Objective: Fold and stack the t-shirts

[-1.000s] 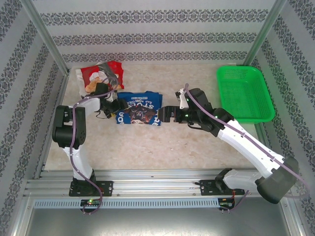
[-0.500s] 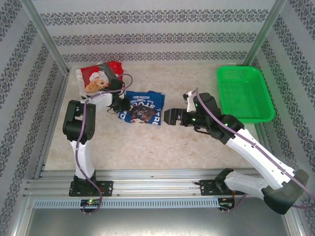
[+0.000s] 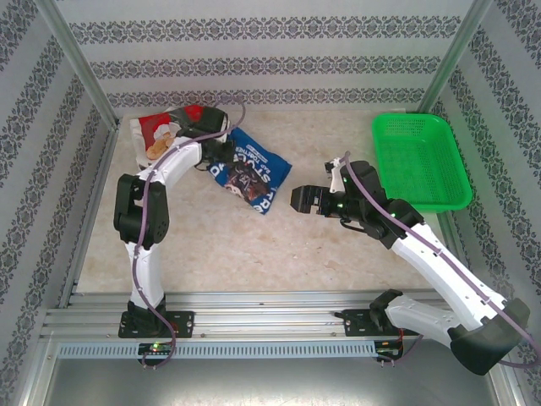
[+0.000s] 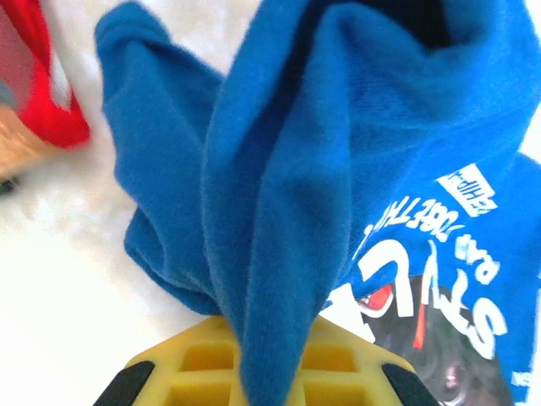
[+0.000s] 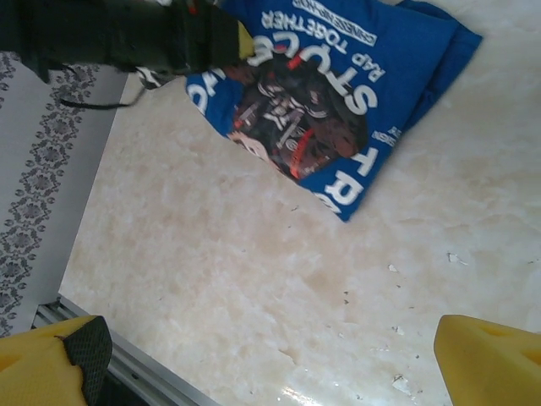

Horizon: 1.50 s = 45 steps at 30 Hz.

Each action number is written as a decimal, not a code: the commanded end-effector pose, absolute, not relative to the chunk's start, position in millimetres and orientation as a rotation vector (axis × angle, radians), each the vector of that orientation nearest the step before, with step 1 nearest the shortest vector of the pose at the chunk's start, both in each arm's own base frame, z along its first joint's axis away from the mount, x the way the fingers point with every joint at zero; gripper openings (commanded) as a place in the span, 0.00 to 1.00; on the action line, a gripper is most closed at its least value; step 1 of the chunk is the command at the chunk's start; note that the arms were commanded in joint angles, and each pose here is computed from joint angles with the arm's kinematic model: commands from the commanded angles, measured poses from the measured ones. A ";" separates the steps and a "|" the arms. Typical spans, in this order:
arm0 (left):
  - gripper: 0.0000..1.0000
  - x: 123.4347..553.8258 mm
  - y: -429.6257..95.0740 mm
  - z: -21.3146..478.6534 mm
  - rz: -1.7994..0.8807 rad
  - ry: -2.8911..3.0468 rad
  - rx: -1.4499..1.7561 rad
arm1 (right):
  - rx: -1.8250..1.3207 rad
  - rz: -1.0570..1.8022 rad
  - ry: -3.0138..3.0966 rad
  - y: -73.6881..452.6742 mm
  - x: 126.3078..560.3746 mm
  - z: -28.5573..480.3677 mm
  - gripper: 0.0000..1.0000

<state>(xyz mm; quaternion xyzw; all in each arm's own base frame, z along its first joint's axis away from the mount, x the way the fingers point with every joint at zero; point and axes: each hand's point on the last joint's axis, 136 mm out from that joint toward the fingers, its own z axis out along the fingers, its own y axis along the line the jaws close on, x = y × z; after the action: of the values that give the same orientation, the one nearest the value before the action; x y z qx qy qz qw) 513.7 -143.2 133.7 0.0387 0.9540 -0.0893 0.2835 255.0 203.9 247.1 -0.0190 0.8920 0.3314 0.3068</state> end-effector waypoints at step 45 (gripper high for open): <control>0.00 616.6 175.5 119.0 -0.317 2.325 -0.648 | -0.062 0.880 2.483 256.7 273.9 220.5 0.98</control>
<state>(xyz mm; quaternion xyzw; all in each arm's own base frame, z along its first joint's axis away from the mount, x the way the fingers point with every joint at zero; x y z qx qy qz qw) 608.9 169.1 124.4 -0.2201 0.9112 -0.0949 0.3349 271.0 251.1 212.4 -0.0175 0.9142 0.3249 0.2416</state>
